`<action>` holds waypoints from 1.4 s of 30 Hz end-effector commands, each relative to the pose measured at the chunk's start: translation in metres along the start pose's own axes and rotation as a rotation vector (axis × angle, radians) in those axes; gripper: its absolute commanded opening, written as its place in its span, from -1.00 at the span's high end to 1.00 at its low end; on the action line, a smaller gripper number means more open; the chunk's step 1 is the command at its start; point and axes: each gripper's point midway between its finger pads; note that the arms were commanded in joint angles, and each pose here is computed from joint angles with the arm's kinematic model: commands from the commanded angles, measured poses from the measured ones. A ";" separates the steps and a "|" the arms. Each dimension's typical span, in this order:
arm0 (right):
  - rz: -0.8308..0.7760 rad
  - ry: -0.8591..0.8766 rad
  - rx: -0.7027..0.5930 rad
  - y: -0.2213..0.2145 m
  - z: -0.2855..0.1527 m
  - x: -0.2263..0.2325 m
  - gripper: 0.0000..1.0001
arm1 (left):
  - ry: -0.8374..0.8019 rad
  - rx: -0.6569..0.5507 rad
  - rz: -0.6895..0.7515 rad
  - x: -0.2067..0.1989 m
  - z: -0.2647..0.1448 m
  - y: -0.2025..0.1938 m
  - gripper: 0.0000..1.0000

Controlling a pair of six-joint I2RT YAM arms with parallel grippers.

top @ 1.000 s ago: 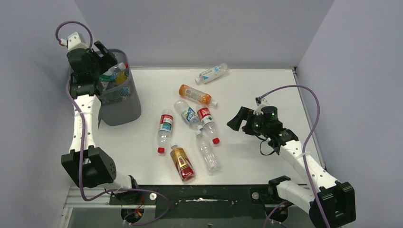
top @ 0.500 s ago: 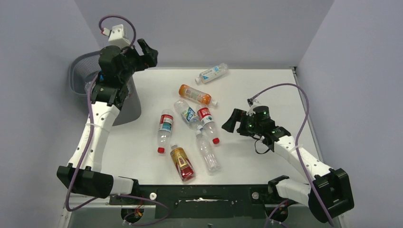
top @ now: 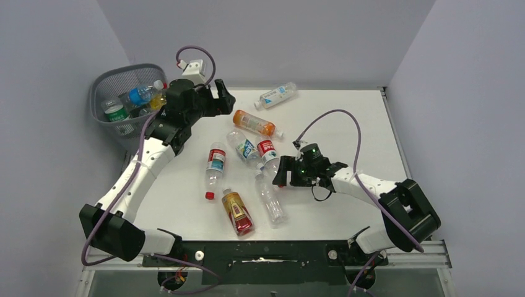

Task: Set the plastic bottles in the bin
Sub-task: Place the plastic bottle in the trash bin, then pick up the plastic bottle at the center of the board.

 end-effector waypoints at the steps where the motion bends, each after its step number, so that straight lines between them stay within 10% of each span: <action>1: -0.074 0.080 -0.072 0.023 0.007 0.034 -0.60 | -0.056 -0.048 -0.011 -0.023 -0.008 0.004 -0.70; 11: -0.097 0.065 -0.032 0.013 0.024 0.035 -0.31 | -0.108 0.047 -0.014 -0.048 -0.006 -0.046 -0.70; 23: -0.112 0.036 -0.040 0.015 0.025 0.029 0.50 | -0.163 0.098 -0.019 -0.073 0.000 -0.068 -0.70; 42: -0.184 0.065 -0.250 0.050 -0.053 0.065 0.63 | -0.329 0.133 -0.140 -0.117 0.009 -0.081 -0.71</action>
Point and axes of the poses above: each gripper's point midway between its finger pads, its own z axis out along the fingers, its own x axis along the line the jaws close on, y = z × x, and after that the axes turned 11 degrees about z, right-handed
